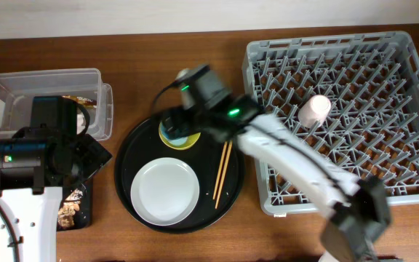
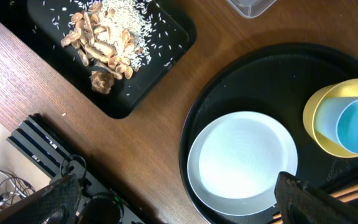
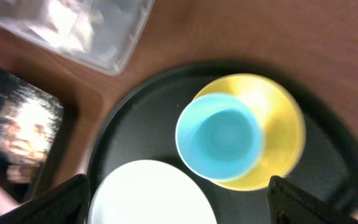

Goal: Sort waste into correct bins and load items into the dishwasher rack
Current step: 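Reach the right gripper to the blue cup in the yellow bowl, then lift the blue cup and carry it into the dish rack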

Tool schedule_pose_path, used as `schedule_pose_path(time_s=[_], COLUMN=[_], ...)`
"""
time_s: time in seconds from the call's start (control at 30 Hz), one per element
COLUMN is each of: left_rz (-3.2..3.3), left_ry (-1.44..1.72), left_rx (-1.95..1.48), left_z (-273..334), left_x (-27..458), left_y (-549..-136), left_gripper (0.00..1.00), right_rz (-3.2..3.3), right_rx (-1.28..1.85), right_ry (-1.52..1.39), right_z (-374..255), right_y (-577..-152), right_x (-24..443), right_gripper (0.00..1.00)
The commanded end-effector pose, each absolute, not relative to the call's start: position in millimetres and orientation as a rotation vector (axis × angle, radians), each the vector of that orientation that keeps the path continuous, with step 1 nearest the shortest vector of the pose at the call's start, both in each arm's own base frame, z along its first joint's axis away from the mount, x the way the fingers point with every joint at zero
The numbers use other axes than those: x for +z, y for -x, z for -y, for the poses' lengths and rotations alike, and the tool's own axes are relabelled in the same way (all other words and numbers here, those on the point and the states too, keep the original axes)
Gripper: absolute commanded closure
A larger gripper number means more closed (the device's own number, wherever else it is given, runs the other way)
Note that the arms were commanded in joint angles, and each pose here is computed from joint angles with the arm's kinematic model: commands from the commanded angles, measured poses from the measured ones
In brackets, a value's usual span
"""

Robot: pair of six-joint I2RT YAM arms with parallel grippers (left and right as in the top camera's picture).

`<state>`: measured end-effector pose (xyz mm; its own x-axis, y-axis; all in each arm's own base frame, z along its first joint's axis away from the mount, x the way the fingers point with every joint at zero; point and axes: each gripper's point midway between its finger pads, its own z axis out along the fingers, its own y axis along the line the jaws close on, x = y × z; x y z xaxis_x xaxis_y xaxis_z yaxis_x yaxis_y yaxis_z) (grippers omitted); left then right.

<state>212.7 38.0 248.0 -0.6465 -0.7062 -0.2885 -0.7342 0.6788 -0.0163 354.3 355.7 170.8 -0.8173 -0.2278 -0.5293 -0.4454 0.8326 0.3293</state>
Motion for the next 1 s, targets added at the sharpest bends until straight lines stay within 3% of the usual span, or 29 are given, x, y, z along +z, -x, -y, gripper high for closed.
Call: schedule_pose_path(time_s=[0.0,0.1,0.27,0.5,0.6,0.73,0.8,0.87,0.97], left_rz=[-2.607,-2.607,-2.607,-2.607,-2.607,-2.607,-2.607,-2.607,-2.607], left_ry=[1.15,1.15,1.15,1.15,1.15,1.15,1.15,1.15,1.15], left_rx=[0.145,0.144,0.145,0.145,0.145,0.145,0.145,0.145,0.144], left_z=[-39.3,-39.2,-39.3,-39.3,-39.3,-39.3,-39.3,-39.3,-39.2], left_x=[251.6,251.6,251.6,251.6,251.6,251.6,251.6,251.6,251.6], left_y=[-211.8,-211.8,-211.8,-211.8,-211.8,-211.8,-211.8,-211.8,-211.8], left_gripper=[0.01,0.01,0.01,0.01,0.01,0.01,0.0,0.0,0.01], right_rz=[-2.527,-2.519,-2.511,-2.498,-2.497,-2.489,-2.48,-2.471,-2.455], right_rx=[0.377,0.297,0.14,0.08,0.08,0.094,0.103,0.112,0.127], right_ry=[0.512,0.622,0.663,0.759,0.758,0.741,0.736,0.732,0.719], right_z=[-359.2,-370.2,-373.3,-378.5,-378.6,-381.4,-384.4,-386.9,-388.5], right_y=[-358.1,-348.0,-346.8,-346.4,-346.5,-349.3,-351.7,-353.5,-356.3], right_x=[136.9,117.5,86.5,62.5,62.8,68.1,74.7,80.2,98.7], right_gripper=[0.08,0.1,0.29,0.37,0.6,0.75,0.9,0.96,0.96])
